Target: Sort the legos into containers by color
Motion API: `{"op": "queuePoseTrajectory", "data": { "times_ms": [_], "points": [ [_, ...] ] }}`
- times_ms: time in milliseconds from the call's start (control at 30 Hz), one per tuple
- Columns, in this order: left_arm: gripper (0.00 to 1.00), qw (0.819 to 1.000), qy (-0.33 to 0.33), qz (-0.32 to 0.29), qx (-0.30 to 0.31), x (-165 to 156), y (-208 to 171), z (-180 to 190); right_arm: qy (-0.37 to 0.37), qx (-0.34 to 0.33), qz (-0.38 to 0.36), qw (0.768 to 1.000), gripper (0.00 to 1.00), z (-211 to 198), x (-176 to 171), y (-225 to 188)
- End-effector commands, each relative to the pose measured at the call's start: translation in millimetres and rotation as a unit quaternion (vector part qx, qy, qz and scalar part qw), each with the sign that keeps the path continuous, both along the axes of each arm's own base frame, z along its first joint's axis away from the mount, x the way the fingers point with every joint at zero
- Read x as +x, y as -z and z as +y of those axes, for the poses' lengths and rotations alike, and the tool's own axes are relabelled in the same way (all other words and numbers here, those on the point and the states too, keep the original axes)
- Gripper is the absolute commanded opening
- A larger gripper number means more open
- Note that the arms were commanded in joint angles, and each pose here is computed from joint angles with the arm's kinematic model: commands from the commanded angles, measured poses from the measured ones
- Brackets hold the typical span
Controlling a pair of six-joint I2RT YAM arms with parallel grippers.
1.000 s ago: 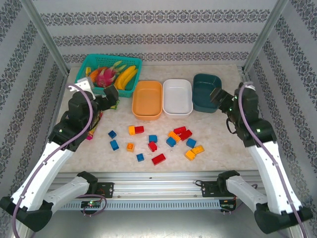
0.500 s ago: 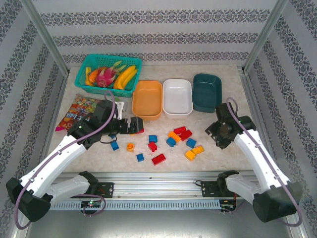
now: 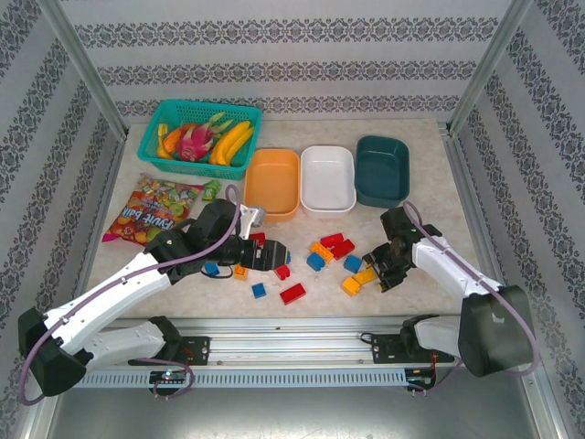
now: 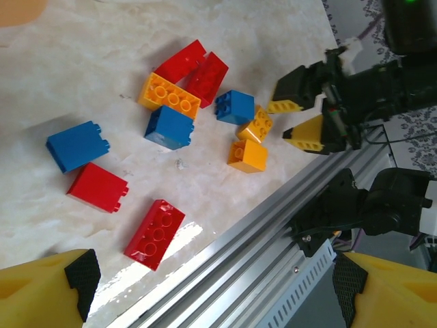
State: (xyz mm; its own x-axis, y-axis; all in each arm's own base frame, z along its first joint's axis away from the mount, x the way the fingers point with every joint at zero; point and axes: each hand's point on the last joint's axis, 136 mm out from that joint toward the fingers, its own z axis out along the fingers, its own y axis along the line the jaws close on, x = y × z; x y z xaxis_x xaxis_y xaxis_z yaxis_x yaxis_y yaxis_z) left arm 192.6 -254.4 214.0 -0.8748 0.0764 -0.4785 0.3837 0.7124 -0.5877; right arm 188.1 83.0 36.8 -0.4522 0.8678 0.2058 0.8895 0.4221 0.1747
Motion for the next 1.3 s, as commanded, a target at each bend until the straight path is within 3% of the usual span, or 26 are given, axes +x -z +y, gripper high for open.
{"op": "queuePoseTrajectory", "data": {
  "times_ms": [0, 600, 800, 967, 1167, 1267],
  "points": [
    [0.91, 1.000, 0.014, -0.012, -0.017, -1, -10, -13, 0.010, 0.022, -0.004, 1.000, 0.59, 6, 10, 7],
    [0.90, 0.999, 0.023, -0.018, -0.013, -5, -7, -27, 0.016, 0.034, 0.041, 0.998, 0.52, 14, -6, 36],
    [0.90, 0.999, 0.025, -0.021, -0.014, -6, -8, -31, 0.017, 0.022, 0.040, 0.999, 0.35, 13, -4, 35],
    [0.90, 0.999, 0.024, -0.024, -0.018, -6, -12, -33, 0.009, -0.024, 0.002, 1.000, 0.23, -2, 6, 8],
    [0.91, 0.999, 0.005, -0.031, -0.039, 6, -33, -42, -0.030, -0.114, -0.108, 0.987, 0.22, -34, 45, -67],
    [0.91, 0.998, -0.010, -0.037, -0.044, 20, -48, -48, -0.067, -0.142, -0.169, 0.973, 0.22, -39, 82, -105]
  ]
}}
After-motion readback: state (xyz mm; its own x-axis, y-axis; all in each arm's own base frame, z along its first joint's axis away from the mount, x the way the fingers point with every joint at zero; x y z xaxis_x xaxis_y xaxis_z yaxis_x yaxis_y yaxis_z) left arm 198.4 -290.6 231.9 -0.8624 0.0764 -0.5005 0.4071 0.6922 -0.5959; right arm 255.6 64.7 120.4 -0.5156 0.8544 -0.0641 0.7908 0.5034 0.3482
